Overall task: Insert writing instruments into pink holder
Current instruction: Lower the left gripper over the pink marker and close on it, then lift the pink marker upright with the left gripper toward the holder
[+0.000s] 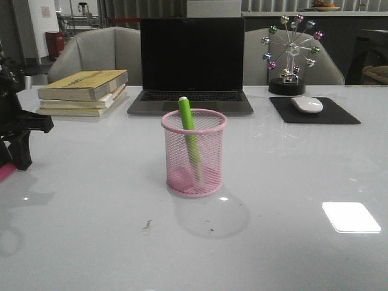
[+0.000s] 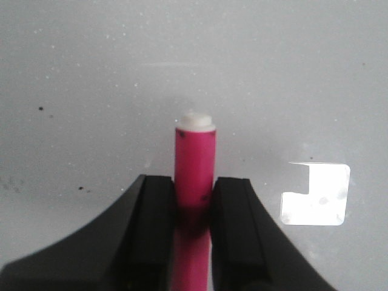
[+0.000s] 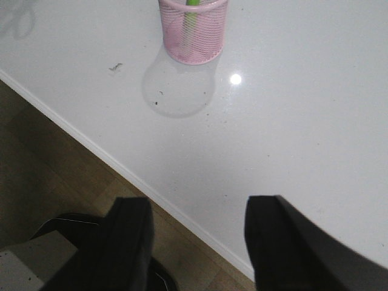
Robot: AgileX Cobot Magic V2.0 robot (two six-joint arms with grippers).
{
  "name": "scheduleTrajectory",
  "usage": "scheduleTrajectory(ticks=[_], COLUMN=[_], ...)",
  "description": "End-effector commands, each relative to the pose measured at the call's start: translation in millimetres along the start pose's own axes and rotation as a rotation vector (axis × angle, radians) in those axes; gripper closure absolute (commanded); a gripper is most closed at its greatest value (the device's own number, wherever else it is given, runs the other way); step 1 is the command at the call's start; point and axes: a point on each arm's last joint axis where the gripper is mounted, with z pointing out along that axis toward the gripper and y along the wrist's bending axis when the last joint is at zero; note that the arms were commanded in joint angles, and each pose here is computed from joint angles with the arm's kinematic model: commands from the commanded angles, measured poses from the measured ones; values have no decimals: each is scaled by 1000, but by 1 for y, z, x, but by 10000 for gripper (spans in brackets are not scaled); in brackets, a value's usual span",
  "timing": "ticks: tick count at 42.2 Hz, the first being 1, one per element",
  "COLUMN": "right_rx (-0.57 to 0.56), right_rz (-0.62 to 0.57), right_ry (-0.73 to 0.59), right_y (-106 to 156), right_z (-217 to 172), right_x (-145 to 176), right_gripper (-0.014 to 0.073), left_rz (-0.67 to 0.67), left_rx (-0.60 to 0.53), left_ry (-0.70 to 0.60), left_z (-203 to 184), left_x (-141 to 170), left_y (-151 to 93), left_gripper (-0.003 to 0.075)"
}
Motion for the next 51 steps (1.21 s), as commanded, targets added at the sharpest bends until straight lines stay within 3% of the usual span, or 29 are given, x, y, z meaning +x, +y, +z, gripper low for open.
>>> scheduleTrajectory(ticks=[1,8,12,24,31,41,46,51], right_rx=[12,12,12,12,12,12,12,12], right_rz=[-7,-7,-7,-7,-7,-7,-7,-7], right_ry=[-82,-82,-82,-82,-82,-82,-82,-82], right_y=[-1,-1,-1,-1,-1,-1,-1,-1], right_z=[-7,-7,-7,-7,-7,-7,-7,-7], right_x=[-11,-11,-11,-11,-11,-11,-11,-11], right_gripper=[141,141,141,141,141,141,141,141], left_rz=[-1,0,0,58,97,148,208,255], left_rx=[0,0,5,46,132,318,436,526], left_ry=[-86,-83,-146,-574,-862,-1254,-1383,-1430], left_z=[-27,-29,-43,-130,-173,-197,-196,-188], left_x=[-10,-9,-11,17,56,98,115,122], left_y=[0,0,-2,-32,-59,-104,-137,-167], left_gripper=[568,623,629,629,629,629,629,629])
